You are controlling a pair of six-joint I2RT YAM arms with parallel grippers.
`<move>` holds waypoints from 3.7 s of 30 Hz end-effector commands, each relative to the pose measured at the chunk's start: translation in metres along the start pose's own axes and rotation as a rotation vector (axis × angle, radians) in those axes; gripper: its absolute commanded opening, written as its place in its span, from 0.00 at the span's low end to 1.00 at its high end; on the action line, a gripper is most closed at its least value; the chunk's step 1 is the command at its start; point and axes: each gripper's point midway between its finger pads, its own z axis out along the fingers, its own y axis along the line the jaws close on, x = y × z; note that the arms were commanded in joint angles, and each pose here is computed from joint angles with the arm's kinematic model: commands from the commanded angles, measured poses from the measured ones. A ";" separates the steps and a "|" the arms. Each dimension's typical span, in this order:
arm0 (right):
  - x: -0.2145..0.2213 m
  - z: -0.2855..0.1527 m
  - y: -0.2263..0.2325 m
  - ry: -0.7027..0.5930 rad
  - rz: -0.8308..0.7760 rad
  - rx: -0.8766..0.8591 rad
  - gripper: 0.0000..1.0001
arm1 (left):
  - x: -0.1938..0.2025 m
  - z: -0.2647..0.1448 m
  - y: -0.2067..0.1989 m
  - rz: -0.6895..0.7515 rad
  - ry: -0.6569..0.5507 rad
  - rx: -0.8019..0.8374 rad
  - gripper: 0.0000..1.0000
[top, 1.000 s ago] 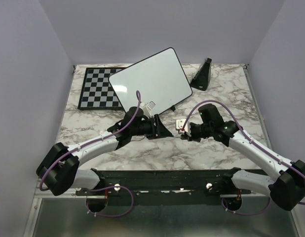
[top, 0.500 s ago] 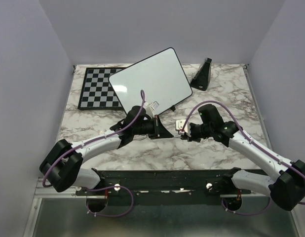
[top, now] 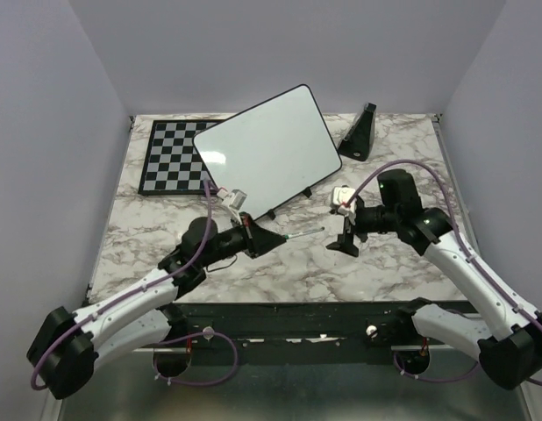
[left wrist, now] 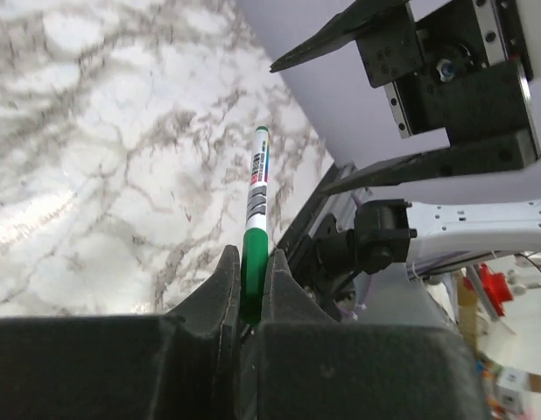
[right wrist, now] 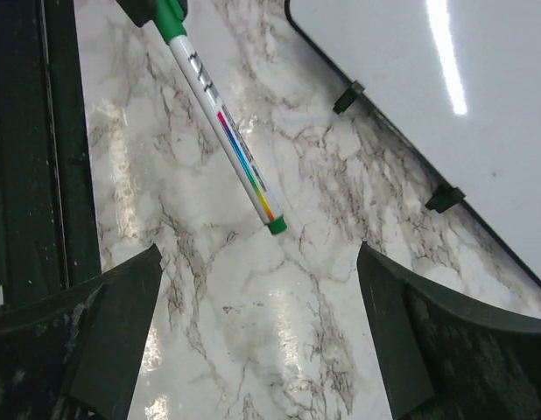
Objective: Write a sentence on the whiteboard
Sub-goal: Pass from the right arm to the left, then pass from the left arm to the right
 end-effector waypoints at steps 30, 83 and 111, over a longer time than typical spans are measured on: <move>-0.147 -0.017 0.007 -0.481 0.690 -0.501 0.88 | -0.084 -0.052 -0.094 0.469 -0.542 0.344 0.00; -0.150 -0.018 0.010 -0.430 0.761 -0.613 0.56 | -0.061 -0.037 -0.084 0.439 -0.413 0.348 0.00; -0.145 -0.013 0.014 -0.413 0.753 -0.635 0.38 | -0.059 -0.035 -0.082 0.439 -0.400 0.346 0.00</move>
